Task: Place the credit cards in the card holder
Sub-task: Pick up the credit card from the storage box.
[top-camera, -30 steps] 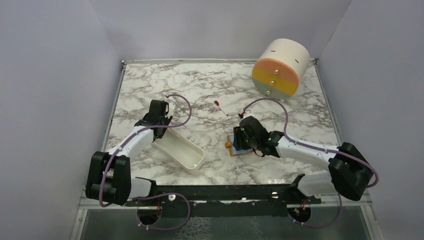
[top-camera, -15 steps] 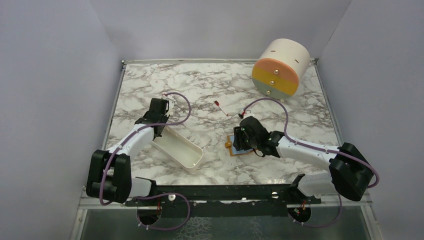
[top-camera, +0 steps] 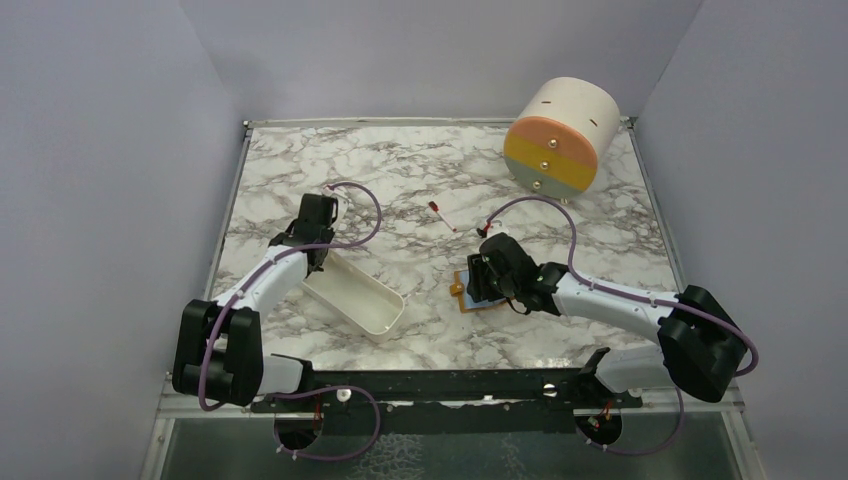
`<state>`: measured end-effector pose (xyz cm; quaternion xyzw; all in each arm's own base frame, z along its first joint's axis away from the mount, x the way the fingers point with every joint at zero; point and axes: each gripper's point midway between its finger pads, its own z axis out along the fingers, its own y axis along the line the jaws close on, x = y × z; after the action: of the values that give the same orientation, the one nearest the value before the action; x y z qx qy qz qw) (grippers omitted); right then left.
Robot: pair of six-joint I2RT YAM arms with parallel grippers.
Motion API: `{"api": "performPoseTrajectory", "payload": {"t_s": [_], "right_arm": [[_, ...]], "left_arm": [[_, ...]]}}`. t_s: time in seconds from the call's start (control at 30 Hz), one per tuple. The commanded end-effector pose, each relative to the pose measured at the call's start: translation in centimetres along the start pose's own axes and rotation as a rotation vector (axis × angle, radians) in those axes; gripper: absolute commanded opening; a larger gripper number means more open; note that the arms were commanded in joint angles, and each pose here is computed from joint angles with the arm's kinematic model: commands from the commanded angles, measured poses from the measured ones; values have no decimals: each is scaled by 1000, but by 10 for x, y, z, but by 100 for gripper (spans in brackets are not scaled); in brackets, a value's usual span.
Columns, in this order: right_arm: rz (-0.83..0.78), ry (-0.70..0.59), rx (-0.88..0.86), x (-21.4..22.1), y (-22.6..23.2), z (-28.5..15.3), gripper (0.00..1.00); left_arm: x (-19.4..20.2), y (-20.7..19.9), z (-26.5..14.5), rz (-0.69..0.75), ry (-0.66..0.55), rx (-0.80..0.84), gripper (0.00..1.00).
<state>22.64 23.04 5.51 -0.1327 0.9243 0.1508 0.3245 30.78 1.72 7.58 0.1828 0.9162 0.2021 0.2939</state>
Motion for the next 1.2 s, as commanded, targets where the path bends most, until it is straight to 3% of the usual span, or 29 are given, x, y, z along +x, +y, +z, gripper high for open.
{"api": "performPoseTrajectory", "payload": {"t_s": [0.0,0.33,0.7,0.87,1.03,1.17], "right_arm": [[-11,-25,-1,-6,-1,0,45],[-15,-34,-10,-9,1,-5,45],[-27,-75,-47,-29,9,-31,45],[-39,-90,-2,-39,3,-35,45],[-50,-87,70,-44,-9,-33,45],[-46,-68,131,-42,-23,-30,44]], "left_arm": [[-8,9,-5,-18,-5,-26,28],[-19,5,-20,-72,-36,34,0],[-52,10,-66,-203,-137,130,0],[-72,15,-87,-341,-173,156,0],[-111,-17,-119,-502,-250,421,0],[-138,-52,-144,-613,-243,692,0]]}}
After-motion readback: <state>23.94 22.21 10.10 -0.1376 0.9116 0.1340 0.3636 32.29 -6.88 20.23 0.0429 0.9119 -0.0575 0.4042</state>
